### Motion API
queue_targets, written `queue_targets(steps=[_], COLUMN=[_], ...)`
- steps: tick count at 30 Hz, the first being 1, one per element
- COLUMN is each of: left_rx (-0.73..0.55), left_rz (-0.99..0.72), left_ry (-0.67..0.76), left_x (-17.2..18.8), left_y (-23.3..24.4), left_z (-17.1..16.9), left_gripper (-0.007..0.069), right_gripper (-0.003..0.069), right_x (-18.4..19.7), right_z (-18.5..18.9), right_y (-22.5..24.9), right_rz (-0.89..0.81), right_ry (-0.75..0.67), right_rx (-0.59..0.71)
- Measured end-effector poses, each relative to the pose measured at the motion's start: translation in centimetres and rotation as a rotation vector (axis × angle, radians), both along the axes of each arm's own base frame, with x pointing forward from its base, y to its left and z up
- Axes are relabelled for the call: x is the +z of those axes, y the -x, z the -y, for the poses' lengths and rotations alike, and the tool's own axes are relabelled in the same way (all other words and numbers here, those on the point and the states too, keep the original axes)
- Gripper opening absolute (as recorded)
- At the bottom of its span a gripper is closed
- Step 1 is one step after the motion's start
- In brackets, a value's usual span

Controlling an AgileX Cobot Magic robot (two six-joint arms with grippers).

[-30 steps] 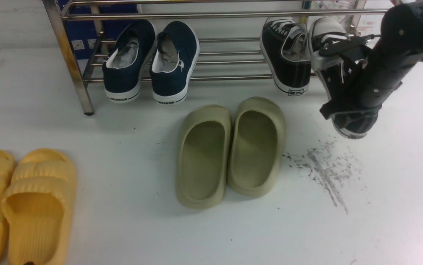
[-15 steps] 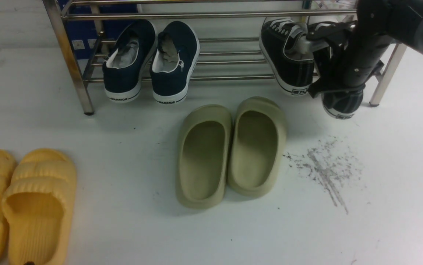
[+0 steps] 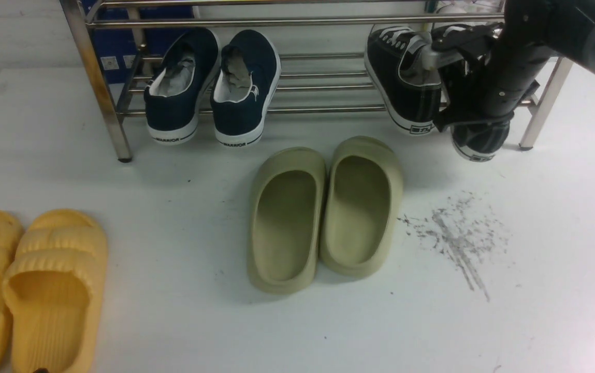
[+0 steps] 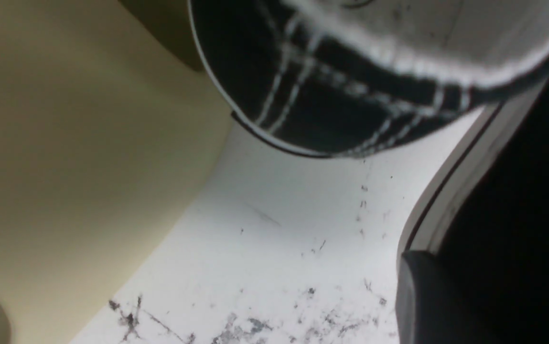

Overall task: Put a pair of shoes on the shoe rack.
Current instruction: Use the right arm to put a shoe into the shoe rack

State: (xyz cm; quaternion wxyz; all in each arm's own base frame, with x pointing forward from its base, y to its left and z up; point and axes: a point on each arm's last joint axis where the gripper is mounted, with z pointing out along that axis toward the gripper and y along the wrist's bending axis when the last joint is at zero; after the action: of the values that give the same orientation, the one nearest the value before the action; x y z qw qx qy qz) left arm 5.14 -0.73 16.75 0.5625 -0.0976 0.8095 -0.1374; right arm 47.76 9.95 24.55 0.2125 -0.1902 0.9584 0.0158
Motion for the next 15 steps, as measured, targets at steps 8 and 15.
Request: queue_targets(steps=[8,15], left_rx=[0.000,0.000], left_rz=[0.000,0.000], left_ry=[0.000,0.000], left_x=[0.0,0.0], left_y=[0.0,0.0], left_z=[0.0,0.0], left_gripper=[0.0238,0.0238], right_gripper=[0.0334,0.0355], right_x=[0.5,1.8], right_z=[0.0,0.0], right_y=[-0.4,0.2], right_rz=[0.048,0.048], right_ry=[-0.011,-0.037], right_rx=[-0.010,-0.034])
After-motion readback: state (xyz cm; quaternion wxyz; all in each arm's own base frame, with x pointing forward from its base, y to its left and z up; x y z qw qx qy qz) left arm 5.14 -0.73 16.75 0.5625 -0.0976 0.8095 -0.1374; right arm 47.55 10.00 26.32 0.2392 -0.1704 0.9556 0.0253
